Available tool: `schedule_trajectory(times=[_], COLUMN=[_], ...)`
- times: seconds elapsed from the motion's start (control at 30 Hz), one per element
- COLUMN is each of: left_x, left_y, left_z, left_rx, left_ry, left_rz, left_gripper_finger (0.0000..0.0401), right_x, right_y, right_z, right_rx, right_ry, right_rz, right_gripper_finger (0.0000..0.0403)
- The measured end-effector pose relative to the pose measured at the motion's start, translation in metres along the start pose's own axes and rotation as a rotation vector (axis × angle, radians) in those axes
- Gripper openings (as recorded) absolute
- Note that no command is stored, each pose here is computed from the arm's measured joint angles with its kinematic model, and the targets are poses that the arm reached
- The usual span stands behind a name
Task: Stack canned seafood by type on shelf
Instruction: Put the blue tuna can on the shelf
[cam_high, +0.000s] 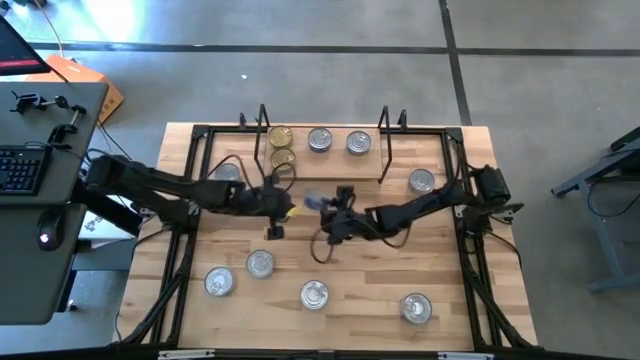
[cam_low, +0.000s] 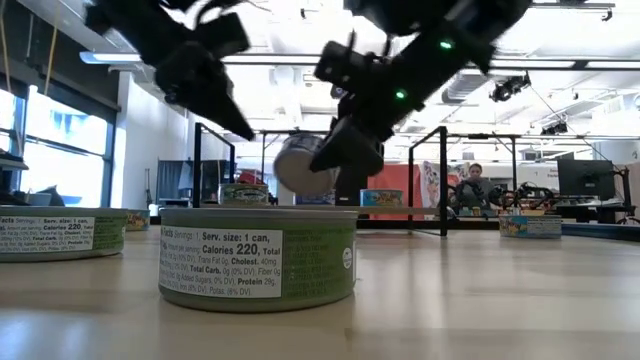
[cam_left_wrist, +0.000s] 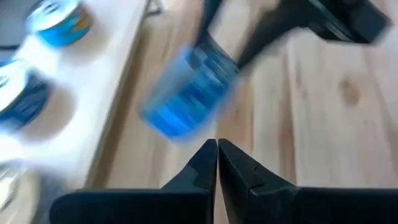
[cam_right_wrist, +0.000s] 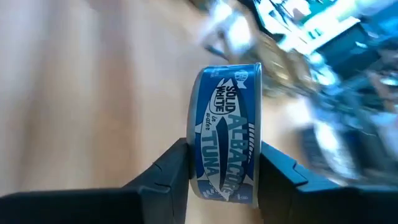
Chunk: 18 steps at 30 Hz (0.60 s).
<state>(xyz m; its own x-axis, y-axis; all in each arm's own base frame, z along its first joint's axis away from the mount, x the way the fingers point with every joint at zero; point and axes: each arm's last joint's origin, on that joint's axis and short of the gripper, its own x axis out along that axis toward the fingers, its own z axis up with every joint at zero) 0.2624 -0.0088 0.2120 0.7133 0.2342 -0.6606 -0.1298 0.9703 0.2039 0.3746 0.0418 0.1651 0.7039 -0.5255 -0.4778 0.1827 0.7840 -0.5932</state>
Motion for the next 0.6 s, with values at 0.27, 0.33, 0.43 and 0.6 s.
schedule_trajectory(times=[0.27,0.33,0.43,0.6], left_x=[-0.038,-0.043,-0.050,-0.060], left_y=[-0.020,-0.027,-0.037,-0.048], left_z=[-0.012,-0.014,-0.020,-0.031], left_rx=[-0.033,-0.030,-0.031,-0.066], left_ry=[0.040,0.034,0.030,0.030], left_rz=[0.192,0.227,0.279,0.357], left_gripper_finger=[0.0007,0.0007,0.0007,0.0007], right_x=[0.033,0.046,0.064,0.083], right_y=[-0.061,-0.072,-0.077,-0.074], right_z=[0.003,-0.007,-0.018,-0.025], right_rx=[-0.140,-0.149,-0.158,-0.177], right_ry=[0.198,0.223,0.230,0.224], right_rz=[-0.090,-0.053,-0.023,-0.070], right_gripper_finger=[0.0120,0.0120,0.0120,0.0124])
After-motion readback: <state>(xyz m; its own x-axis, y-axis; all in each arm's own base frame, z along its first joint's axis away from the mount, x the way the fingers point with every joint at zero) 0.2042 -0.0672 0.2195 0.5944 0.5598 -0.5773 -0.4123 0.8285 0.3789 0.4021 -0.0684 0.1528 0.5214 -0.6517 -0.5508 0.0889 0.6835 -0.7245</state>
